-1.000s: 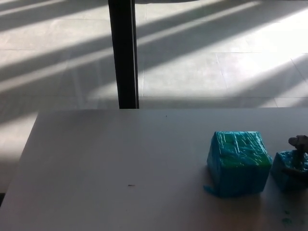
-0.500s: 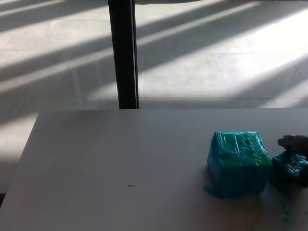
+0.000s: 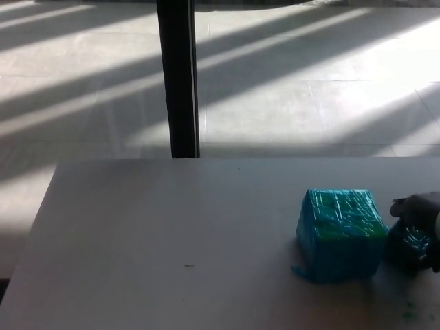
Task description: The robot uses its right hand to pick up the small cube kept on the middle on the desk and place it on the bigger cube kept next to it
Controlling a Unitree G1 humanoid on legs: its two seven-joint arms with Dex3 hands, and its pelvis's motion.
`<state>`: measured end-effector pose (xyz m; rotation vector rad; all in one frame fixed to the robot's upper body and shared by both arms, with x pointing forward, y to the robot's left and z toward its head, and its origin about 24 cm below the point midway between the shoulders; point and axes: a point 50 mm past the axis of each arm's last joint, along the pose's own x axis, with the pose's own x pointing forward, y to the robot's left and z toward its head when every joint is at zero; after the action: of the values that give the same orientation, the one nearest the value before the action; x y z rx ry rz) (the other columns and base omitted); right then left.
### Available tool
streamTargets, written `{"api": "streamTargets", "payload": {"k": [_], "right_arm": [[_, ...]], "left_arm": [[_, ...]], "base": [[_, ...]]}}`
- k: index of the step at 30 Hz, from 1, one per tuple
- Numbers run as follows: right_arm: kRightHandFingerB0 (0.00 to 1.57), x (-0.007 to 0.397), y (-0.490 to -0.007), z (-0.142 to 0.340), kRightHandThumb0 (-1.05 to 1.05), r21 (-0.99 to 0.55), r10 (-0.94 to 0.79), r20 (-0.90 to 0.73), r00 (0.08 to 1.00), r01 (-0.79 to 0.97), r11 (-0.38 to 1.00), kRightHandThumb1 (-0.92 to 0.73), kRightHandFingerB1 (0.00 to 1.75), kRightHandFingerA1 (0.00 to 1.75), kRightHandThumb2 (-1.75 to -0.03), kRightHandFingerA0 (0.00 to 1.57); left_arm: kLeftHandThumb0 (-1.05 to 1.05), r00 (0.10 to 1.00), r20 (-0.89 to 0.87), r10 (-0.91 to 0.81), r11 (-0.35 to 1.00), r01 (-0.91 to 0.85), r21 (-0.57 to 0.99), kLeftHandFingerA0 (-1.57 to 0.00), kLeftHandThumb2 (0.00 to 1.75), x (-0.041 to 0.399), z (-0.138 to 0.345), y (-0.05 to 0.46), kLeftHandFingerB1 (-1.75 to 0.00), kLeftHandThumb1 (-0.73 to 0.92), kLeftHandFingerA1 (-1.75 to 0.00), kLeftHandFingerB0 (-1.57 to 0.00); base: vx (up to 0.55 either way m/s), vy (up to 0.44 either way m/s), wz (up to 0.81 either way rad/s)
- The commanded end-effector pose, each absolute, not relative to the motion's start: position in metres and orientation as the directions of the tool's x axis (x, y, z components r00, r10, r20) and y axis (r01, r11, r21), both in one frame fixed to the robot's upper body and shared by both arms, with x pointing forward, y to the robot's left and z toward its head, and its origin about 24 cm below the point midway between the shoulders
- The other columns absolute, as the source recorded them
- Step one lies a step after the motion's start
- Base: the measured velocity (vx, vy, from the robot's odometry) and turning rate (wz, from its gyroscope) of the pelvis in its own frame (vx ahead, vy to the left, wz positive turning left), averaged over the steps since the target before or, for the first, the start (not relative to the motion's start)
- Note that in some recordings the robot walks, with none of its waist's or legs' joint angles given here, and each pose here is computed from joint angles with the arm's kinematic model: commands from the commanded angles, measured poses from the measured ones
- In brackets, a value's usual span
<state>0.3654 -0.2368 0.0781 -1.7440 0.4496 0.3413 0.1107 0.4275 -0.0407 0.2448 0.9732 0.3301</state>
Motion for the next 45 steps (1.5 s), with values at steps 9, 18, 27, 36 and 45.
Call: {"api": "streamTargets", "payload": {"k": [9, 18, 27, 36, 45], "right_arm": [[0.73, 0.334, -0.257, 0.042, -0.31, -0.969, -0.017, -0.211, 0.977, -0.212, -0.131, -0.82, 0.5, 1.63, -0.78, 0.86], [0.78, 0.338, -0.265, 0.067, -0.26, -0.999, 0.056, -0.033, 0.998, -0.03, -0.045, -0.69, 1.02, 1.72, -0.75, 0.81], [0.65, 0.356, -0.275, 0.132, -0.22, -0.998, 0.077, 0.061, 0.995, 0.058, 0.036, -0.72, 1.4, 1.66, -0.79, 0.79], [0.6, 0.364, -0.257, 0.19, -0.19, -0.995, 0.239, 0.093, 0.967, 0.082, 0.057, -0.67, 1.46, 1.71, -0.73, 0.88], [0.62, 0.364, -0.232, 0.218, -0.26, -0.994, 0.414, 0.05, 0.909, 0.007, 0.106, -0.71, 1.55, 1.74, -0.63, 0.74]], "left_arm": [[-0.72, 0.512, -0.757, 0.406, 0.91, -0.155, 0.384, -0.45, 0.61, 0.108, -0.034, 0.435, -0.5, 0.68, -0.62, -0.48], [-0.71, 0.505, -0.764, 0.402, 0.916, -0.213, 0.341, -0.42, 0.6, 0.106, -0.037, 0.433, -0.5, 0.65, -0.65, -0.46], [-0.7, 0.488, -0.763, 0.423, 0.906, -0.217, 0.364, -0.4, 0.6, 0.104, -0.037, 0.435, -0.46, 0.66, -0.6, -0.42], [-0.72, 0.491, -0.76, 0.425, 0.905, -0.207, 0.373, -0.42, 0.6, 0.102, -0.033, 0.439, -0.47, 0.65, -0.6, -0.47], [-0.69, 0.486, -0.76, 0.433, 0.901, -0.231, 0.366, -0.48, 0.6, 0.102, -0.034, 0.439, -0.47, 0.65, -0.6, -0.49]], "base": [[0.0, 0.0, 0.0], [0.0, 0.0, 0.0], [0.0, 0.0, 0.0], [0.0, 0.0, 0.0], [0.0, 0.0, 0.0]]}}
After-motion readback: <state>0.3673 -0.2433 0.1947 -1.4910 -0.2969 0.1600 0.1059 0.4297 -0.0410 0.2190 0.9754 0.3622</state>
